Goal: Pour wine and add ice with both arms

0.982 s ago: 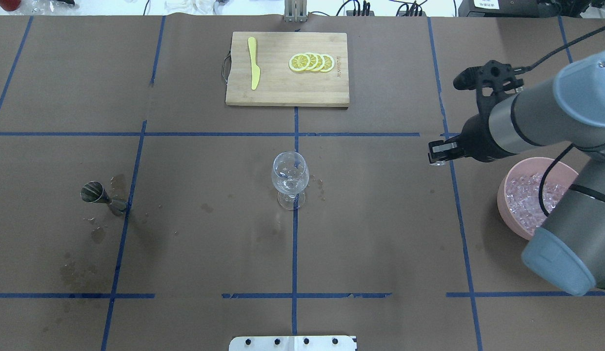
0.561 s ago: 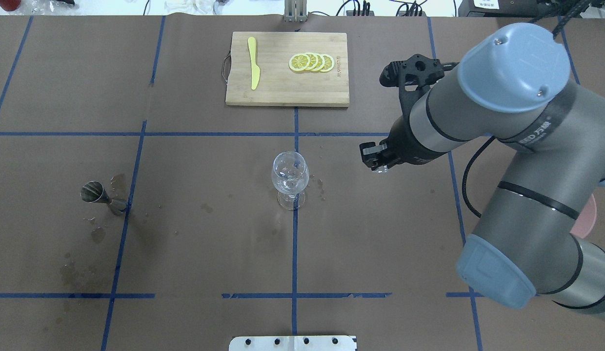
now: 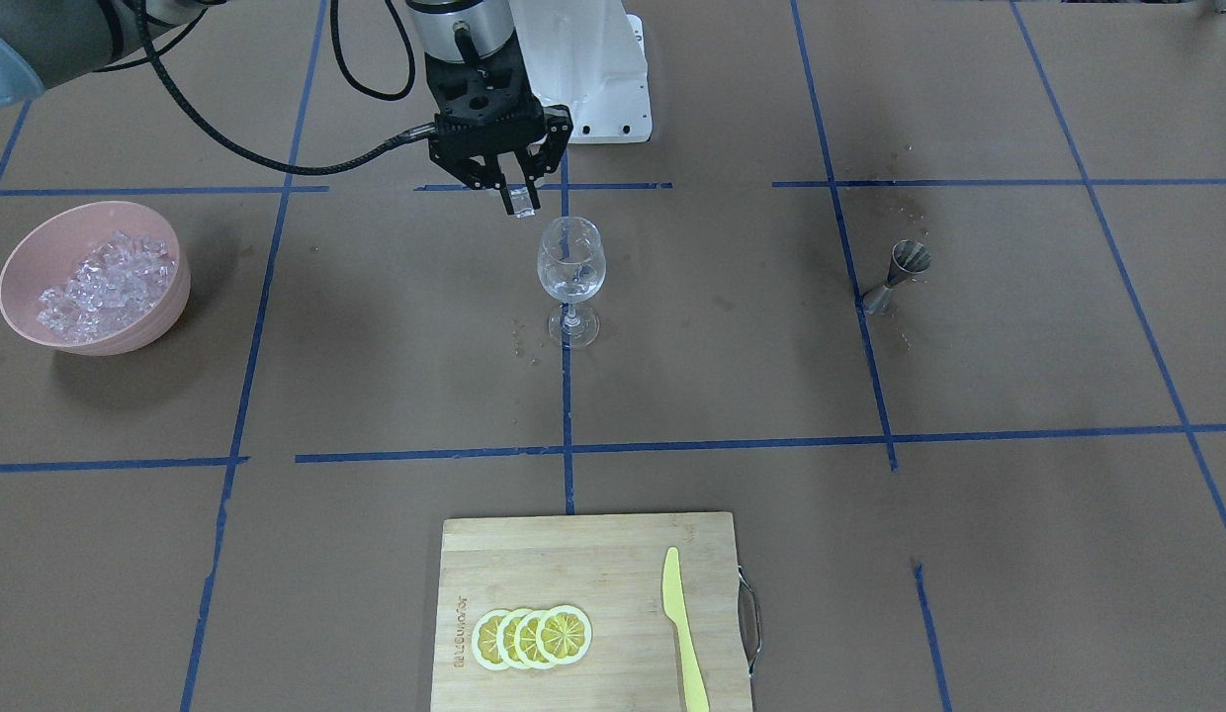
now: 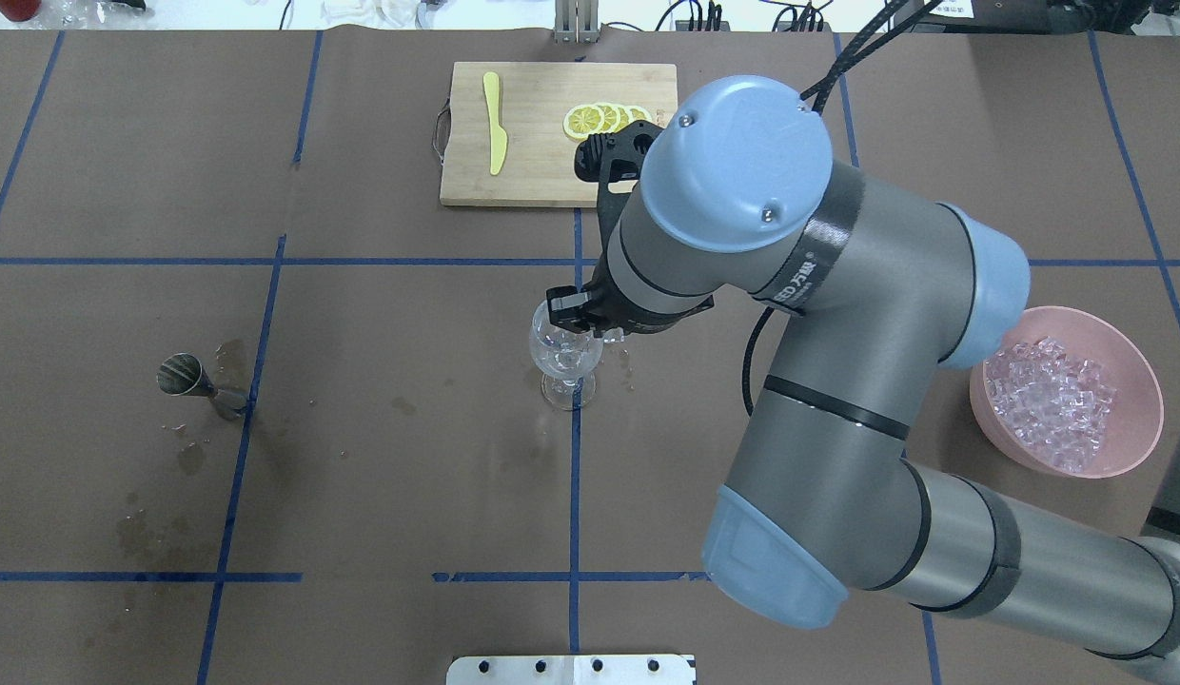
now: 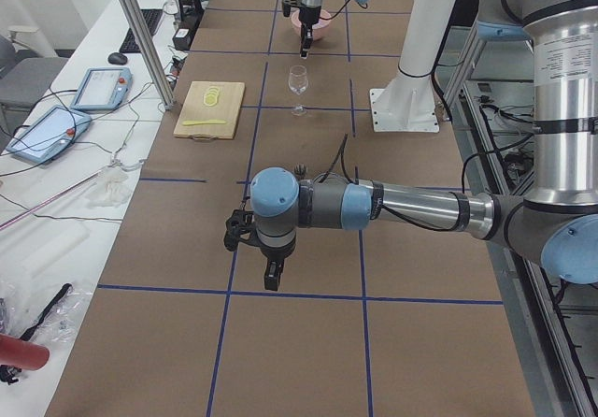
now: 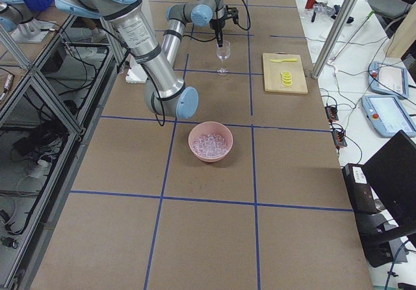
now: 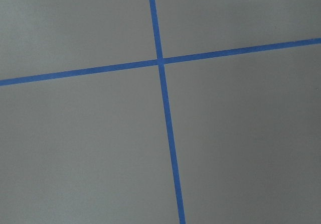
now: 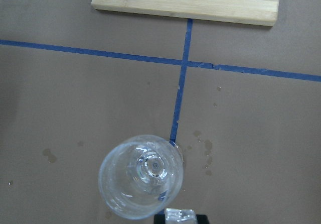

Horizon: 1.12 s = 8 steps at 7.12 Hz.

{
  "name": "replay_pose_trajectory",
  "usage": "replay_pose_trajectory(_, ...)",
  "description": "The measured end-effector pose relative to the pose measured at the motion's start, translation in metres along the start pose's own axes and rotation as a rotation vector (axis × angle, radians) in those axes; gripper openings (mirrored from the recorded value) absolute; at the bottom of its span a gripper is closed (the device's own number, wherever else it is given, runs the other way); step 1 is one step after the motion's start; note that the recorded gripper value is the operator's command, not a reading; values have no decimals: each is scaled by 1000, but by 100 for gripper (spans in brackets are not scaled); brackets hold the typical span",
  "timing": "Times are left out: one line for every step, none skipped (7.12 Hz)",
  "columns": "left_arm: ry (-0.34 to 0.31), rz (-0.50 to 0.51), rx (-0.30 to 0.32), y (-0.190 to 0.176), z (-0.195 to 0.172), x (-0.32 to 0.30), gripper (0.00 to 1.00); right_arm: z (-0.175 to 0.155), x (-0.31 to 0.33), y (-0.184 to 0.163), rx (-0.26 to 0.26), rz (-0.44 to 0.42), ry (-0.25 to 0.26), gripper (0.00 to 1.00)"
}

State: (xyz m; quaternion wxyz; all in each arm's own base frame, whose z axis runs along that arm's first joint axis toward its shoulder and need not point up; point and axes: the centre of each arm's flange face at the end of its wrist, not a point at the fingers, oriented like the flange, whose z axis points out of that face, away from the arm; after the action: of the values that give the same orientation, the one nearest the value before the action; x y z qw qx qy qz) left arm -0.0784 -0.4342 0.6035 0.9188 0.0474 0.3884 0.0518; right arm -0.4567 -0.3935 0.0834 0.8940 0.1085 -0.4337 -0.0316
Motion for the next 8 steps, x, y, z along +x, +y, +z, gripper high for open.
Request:
replay_pose_trajectory(0, -2, -2, 1, 1, -1, 100, 4, -9, 2, 13, -7, 9, 0)
replay_pose_trajectory(0, -4, -3, 3, 2, -2, 100, 7, -17, 4, 24, -13, 15, 0)
replay_pose_trajectory(0, -5, -5, 4, 2, -2, 100, 9, -22, 4, 33, -17, 21, 0)
replay_pose_trajectory(0, -6, -5, 4, 2, -2, 100, 12, -26, 4, 42, -20, 29, 0)
replay_pose_trajectory(0, -6, -4, 4, 2, -2, 100, 13, -30, 4, 49, -24, 31, 0)
replay_pose_trajectory(-1, -6, -5, 4, 2, -2, 100, 13, -33, 4, 51, -27, 30, 28)
replay_pose_trajectory(-1, -6, -5, 5, 2, -3, 100, 14, -35, 4, 52, -28, 30, 86)
replay_pose_trajectory(-1, -7, -6, 5, 3, -3, 100, 14, -36, 4, 54, -29, 31, 99)
